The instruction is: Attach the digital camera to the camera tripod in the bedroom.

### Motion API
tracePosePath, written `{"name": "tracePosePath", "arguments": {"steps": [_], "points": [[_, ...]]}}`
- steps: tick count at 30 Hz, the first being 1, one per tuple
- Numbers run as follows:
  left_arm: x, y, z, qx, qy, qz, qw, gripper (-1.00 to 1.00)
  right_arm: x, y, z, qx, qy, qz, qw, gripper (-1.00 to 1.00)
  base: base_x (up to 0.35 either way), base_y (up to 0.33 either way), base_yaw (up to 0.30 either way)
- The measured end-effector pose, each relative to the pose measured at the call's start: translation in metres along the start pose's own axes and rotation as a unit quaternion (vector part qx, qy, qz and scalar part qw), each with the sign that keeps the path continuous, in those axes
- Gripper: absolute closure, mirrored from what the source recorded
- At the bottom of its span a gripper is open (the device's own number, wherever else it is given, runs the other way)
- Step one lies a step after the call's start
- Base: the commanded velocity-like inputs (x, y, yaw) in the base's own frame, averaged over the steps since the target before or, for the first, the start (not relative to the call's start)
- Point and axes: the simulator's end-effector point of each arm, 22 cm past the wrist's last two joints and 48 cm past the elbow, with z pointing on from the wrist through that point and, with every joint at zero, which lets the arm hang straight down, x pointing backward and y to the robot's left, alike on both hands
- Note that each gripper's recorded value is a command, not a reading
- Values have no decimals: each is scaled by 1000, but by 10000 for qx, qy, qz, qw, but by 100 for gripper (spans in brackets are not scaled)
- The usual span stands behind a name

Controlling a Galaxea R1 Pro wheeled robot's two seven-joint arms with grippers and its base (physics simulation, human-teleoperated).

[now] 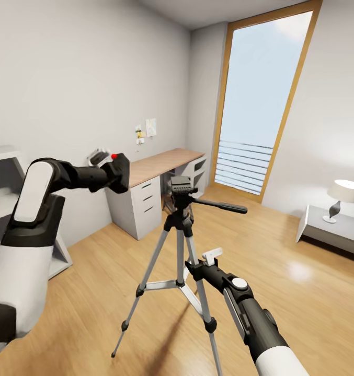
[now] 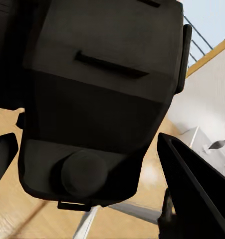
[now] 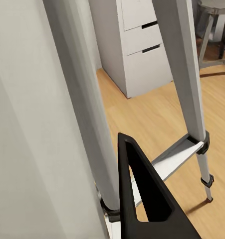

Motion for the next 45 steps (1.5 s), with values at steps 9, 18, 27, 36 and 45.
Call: {"name": "tracePosePath", "arguments": {"steps": [9,18,27,36,45], "points": [[-84,-109,1,407,107,35,9991,100,-1,-1,-1,17,3,9,10000,100,0,0,0],[-61,-146,16,301,527,274,9978,100,-1,-2,0,55,-8,21,10000,100,0,0,0],[-69,-150,6,178,328,405,9985,100,-2,-3,-1,63,5,21,10000,100,0,0,0],[-80,-172,-15,93,-160,924,9955,100,-2,-3,-1,77,16,26,10000,100,0,0,0],[-77,-194,-26,187,-380,1327,9902,100,-3,-3,-1,77,23,28,10000,100,0,0,0]]}}
